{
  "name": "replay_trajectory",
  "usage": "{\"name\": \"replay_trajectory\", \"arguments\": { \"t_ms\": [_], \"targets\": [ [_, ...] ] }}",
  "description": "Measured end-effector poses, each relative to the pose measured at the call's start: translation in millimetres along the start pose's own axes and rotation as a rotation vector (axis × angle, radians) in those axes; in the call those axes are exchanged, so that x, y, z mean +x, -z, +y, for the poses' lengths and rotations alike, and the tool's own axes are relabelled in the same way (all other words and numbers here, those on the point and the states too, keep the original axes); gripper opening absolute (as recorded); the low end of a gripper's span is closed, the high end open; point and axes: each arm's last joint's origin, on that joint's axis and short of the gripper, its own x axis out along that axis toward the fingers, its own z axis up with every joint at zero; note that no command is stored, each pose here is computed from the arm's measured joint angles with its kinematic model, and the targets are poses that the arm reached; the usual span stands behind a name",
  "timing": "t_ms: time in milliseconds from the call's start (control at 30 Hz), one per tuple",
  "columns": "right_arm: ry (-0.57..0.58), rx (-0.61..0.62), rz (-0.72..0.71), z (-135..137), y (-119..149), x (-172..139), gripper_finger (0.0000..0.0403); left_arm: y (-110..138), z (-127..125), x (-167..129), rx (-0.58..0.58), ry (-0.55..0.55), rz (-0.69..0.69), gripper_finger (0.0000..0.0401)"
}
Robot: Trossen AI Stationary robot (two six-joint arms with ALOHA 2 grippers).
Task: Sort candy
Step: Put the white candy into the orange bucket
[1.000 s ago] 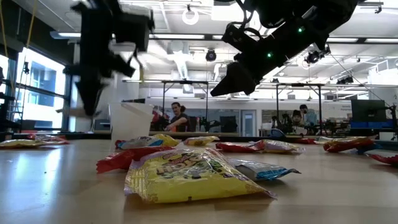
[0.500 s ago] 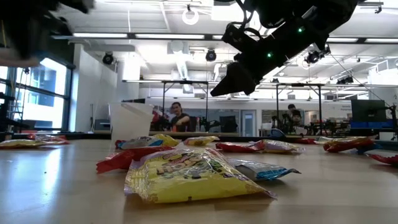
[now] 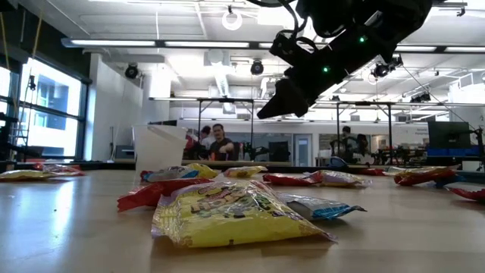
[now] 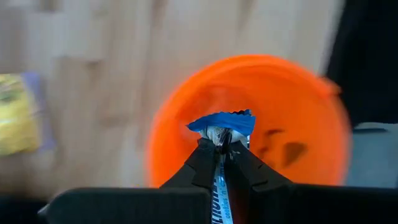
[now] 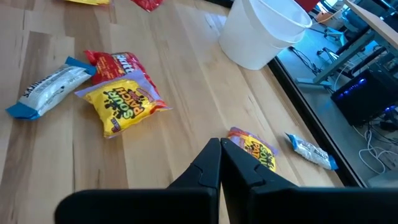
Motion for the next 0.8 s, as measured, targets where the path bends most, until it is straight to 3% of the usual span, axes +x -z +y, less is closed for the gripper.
{"name": "replay_trajectory", "arguments": {
  "t_ms": [100,467,800],
  "targets": [
    [0.000,-0.001,0.001,0.1,0.1,0.0,0.0000,4.4,-9.6,10.9,0.039,0.030,-0.034,0.0005],
    [-0.005,0.017,0.026,0.6,2.8,-0.1,0.0000,11.9,-9.8,49.6,-0.017,-0.136,0.031,0.0008],
    [-0.008,0.028,0.032,1.3,3.4,-0.5,0.0000,13.4,-9.5,58.4,-0.044,-0.144,0.101,0.0069]
  ]
}}
